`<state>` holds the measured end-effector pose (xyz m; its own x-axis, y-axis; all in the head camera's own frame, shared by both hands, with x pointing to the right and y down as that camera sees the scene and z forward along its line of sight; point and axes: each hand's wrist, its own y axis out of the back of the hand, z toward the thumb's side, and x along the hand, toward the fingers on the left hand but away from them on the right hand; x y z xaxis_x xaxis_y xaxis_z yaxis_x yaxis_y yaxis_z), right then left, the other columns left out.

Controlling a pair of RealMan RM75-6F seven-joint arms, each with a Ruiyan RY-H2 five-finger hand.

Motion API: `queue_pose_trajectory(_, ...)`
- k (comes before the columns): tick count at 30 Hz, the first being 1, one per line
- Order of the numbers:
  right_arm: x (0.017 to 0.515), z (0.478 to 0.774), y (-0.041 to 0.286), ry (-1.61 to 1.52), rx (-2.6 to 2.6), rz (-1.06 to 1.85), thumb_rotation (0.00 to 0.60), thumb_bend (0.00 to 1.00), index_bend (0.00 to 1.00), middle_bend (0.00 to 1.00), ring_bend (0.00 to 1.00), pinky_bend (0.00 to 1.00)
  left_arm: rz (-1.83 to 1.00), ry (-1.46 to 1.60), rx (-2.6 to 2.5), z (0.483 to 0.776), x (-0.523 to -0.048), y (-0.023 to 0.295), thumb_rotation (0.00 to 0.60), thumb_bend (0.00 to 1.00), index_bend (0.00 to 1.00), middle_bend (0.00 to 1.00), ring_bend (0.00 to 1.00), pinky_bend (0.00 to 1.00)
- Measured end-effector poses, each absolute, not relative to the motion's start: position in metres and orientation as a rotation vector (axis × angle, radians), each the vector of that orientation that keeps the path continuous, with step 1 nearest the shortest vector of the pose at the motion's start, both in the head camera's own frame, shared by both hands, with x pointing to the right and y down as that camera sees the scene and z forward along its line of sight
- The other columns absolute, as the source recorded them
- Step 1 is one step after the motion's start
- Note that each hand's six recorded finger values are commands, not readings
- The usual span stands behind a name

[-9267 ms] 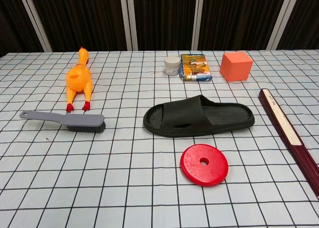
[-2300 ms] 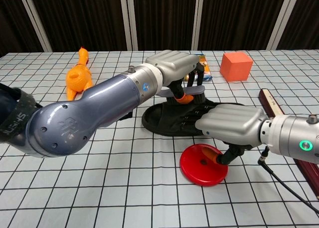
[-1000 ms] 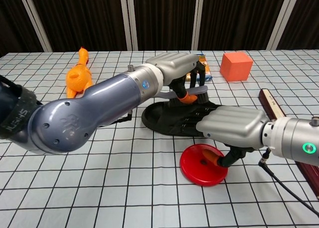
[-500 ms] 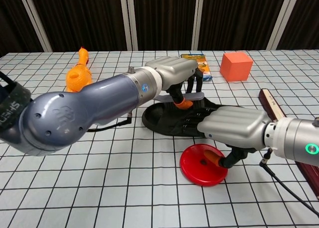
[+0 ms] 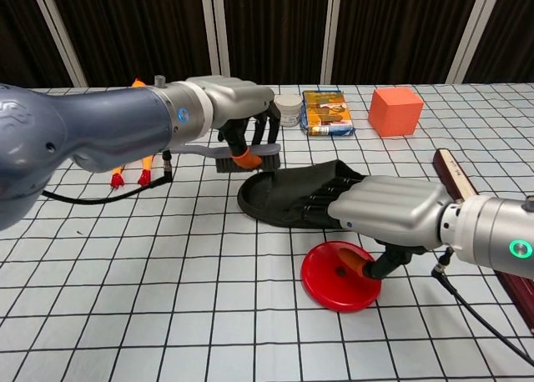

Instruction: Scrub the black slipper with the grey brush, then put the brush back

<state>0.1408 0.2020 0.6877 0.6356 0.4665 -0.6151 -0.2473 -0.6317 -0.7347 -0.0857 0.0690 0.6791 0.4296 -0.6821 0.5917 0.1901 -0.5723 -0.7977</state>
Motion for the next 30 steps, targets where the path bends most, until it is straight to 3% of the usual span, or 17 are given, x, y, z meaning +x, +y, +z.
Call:
queue_pose_trajectory(5, 0.145, 0.677, 0.194, -0.226, -1.953, 1.043, 0.6, 0.7, 0.0, 0.0, 0.0, 0.04, -1.226, 0.45, -1.833, 0.667, -0.089, 0.069, 0.6, 0.59, 0.45, 0.58, 0.51, 0.52)
queue_pose_trajectory(9, 0.16, 0.653, 0.181, -0.346, -1.891, 1.046, 0.6, 0.7, 0.0, 0.0, 0.0, 0.04, -1.188, 0.463, -1.845, 0.652, -0.096, 0.072, 0.6, 0.59, 0.45, 0.58, 0.51, 0.52)
queue_pose_trajectory(15, 0.226, 0.603, 0.15, -0.581, -1.726, 1.156, 0.6, 0.7, 0.0, 0.0, 0.0, 0.02, -1.147, 0.452, -1.859, 0.627, -0.13, 0.092, 0.6, 0.58, 0.45, 0.58, 0.51, 0.52)
queue_pose_trajectory(19, 0.287, 0.577, 0.141, -0.73, -1.613, 1.279, 0.6, 0.7, 0.0, 0.0, 0.0, 0.01, -1.166, 0.42, -1.843, 0.628, -0.169, 0.114, 0.6, 0.58, 0.45, 0.58, 0.51, 0.52)
queue_pose_trajectory(25, 0.351, 0.559, 0.152, -0.928, -1.559, 1.366, 0.6, 0.7, 0.0, 0.0, 0.0, 0.0, -1.239, 0.353, -1.826, 0.642, -0.232, 0.156, 0.6, 0.51, 0.45, 0.57, 0.51, 0.52)
queue_pose_trajectory(30, 0.403, 0.548, 0.175, -1.037, -1.48, 1.429, 0.6, 0.66, 0.0, 0.0, 0.0, 0.0, -1.284, 0.346, -1.754, 0.654, -0.277, 0.166, 0.6, 0.45, 0.43, 0.57, 0.51, 0.52)
